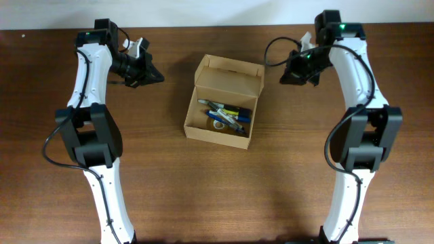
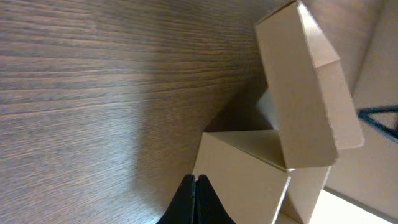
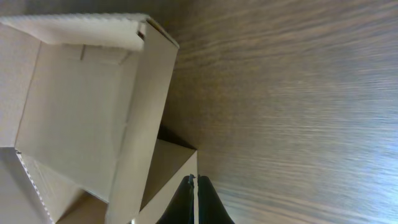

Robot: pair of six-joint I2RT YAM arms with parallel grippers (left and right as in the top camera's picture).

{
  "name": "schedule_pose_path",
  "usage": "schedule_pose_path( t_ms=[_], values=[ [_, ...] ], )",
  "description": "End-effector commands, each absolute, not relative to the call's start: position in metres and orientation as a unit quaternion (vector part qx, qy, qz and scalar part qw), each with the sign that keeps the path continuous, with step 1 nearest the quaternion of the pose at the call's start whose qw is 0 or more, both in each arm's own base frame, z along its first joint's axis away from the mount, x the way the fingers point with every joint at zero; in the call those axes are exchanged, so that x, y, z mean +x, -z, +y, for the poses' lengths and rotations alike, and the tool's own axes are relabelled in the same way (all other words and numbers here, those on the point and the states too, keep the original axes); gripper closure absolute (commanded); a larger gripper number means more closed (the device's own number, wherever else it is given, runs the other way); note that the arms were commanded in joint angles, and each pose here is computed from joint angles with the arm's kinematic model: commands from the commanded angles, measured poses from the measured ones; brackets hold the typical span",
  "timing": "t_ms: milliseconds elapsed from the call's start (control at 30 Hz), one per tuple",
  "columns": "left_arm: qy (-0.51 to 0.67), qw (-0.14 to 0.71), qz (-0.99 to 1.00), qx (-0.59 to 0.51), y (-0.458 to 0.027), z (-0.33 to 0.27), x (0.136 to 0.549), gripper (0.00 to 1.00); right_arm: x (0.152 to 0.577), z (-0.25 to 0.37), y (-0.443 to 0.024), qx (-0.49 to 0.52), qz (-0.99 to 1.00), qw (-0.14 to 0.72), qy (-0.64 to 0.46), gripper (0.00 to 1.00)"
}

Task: Pack container
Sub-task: 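Bring both grippers to the box's left and right sides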

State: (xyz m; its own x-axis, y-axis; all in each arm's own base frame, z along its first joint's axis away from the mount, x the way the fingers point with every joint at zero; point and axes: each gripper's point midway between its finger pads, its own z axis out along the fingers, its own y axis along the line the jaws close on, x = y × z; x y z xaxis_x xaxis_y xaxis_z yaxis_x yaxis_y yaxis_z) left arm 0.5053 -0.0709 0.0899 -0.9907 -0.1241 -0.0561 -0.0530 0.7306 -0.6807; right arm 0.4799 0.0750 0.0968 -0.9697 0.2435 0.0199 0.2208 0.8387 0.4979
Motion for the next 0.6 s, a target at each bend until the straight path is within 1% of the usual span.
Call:
schedule_pose_path(
  t_ms=[0, 133, 200, 433, 567],
  values=[
    [0.385, 0.063, 0.92, -0.029, -0.1, -0.074, 0.507, 0.98, 0.48, 0.092, -0.086, 0.122, 0.947, 0.001, -0.296, 0.96],
    [0.385, 0.063, 0.92, -0.029, -0.1, -0.074, 0.507, 0.99, 0.483, 0.107, -0.075, 0.111, 0.948, -0.001, -0.297, 0.96],
    [0.385, 0.063, 0.92, -0.029, -0.1, -0.074, 0.507, 0.98, 0.487, 0.118, -0.075, 0.098, 0.948, 0.007, -0.304, 0.96],
    [0.376, 0.061, 0.924, -0.029, -0.097, -0.073, 0.507, 0.98, 0.504, 0.163, -0.089, 0.04, 0.933, 0.053, -0.355, 0.96],
    [0.353, 0.056, 0.933, -0.033, -0.091, -0.067, 0.505, 0.98, 0.511, 0.17, -0.092, 0.033, 0.93, 0.068, -0.358, 0.96]
  ],
)
